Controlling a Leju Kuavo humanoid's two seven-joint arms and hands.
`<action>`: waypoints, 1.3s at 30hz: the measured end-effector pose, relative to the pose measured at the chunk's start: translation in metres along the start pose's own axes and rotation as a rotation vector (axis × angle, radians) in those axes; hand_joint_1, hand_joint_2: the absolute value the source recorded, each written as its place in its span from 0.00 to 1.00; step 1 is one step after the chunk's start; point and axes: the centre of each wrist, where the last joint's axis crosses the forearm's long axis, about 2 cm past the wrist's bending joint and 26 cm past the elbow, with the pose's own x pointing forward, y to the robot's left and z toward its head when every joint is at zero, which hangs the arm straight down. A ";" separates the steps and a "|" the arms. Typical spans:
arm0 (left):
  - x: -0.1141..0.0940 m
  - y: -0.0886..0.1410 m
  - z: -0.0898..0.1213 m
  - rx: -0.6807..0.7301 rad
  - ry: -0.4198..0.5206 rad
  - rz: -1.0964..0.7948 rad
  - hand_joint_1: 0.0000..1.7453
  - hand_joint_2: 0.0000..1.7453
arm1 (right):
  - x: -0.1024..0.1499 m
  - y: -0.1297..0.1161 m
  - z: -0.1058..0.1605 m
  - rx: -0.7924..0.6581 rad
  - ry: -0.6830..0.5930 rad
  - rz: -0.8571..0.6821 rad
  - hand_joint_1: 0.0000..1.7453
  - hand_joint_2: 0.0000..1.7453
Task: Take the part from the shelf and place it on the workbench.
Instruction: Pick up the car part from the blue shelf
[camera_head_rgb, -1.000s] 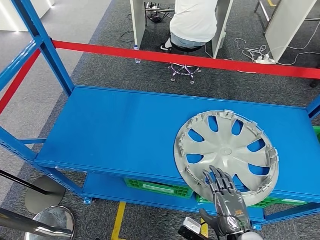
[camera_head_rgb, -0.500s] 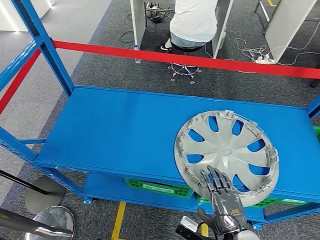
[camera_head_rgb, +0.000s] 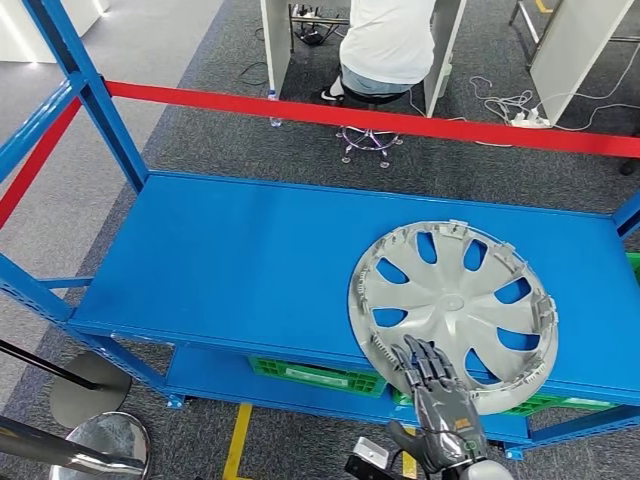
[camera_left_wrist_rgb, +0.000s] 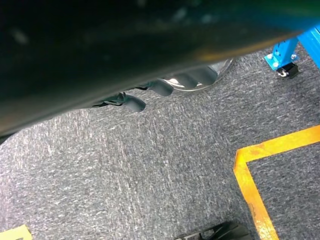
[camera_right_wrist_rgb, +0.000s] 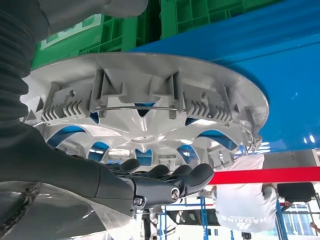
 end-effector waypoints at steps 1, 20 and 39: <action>0.000 0.000 0.000 0.000 0.000 0.000 0.00 0.00 | 0.001 0.000 0.000 0.002 0.002 -0.002 0.00 1.00; 0.001 -0.001 0.000 -0.002 -0.001 0.000 0.00 0.00 | 0.002 0.017 -0.007 0.035 0.062 0.009 0.00 1.00; 0.003 -0.001 -0.002 -0.004 -0.005 -0.011 0.00 0.00 | 0.000 0.015 -0.026 -0.005 0.123 0.012 0.00 1.00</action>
